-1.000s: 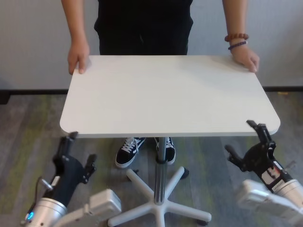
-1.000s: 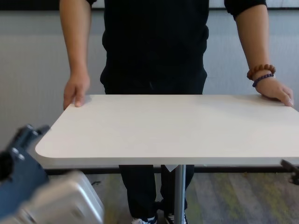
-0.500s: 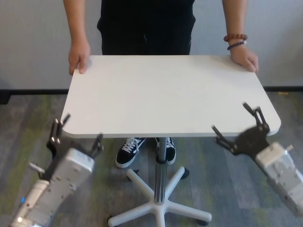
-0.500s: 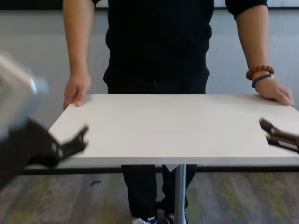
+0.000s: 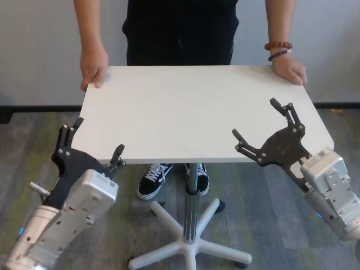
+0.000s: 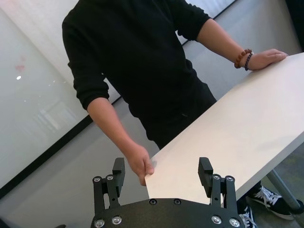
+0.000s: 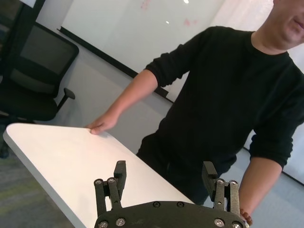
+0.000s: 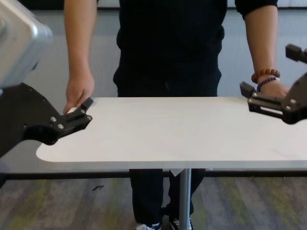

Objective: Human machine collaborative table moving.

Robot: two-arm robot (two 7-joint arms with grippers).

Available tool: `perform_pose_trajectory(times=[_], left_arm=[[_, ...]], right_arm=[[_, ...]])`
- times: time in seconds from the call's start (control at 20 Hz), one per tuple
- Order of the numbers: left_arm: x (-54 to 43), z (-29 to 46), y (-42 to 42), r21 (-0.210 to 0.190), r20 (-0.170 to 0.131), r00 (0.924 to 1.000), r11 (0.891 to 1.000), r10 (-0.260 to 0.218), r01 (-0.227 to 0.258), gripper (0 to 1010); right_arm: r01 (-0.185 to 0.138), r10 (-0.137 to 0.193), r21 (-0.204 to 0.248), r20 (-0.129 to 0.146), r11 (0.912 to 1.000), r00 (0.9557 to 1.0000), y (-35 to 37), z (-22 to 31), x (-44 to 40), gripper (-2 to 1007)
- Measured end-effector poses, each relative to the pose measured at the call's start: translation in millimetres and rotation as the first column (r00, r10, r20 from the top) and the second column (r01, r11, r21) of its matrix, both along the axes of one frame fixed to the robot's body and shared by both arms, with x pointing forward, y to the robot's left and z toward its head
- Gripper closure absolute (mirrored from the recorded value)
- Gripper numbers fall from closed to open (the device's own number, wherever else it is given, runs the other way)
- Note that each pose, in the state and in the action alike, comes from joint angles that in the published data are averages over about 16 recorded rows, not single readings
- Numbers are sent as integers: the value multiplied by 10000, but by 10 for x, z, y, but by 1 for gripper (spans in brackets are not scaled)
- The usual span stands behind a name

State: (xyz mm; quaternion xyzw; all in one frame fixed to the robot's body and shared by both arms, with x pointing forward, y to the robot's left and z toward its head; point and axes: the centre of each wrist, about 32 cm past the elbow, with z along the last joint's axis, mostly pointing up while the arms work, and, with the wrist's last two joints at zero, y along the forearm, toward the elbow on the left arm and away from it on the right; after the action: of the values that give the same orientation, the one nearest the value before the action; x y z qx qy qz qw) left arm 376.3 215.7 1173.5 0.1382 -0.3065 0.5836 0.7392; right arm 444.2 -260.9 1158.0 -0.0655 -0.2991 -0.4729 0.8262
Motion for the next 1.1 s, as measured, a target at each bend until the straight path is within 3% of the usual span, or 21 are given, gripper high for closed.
perform_pose_trajectory(times=[0.3,0.75,1.1], left_arm=[[-76,38,20,297,93,10000,9996,-29,27,10],[-116,-4,54,394,77,9999,9992,-88,85,10],[-107,-7,51,411,63,9999,9991,-94,92,10]], right_arm=[[-295,297,109,-150,9995,9994,56,59,-29,4],[-416,418,41,-459,9991,9981,55,31,-65,4],[-408,408,-6,-450,9992,9982,52,25,-60,4]])
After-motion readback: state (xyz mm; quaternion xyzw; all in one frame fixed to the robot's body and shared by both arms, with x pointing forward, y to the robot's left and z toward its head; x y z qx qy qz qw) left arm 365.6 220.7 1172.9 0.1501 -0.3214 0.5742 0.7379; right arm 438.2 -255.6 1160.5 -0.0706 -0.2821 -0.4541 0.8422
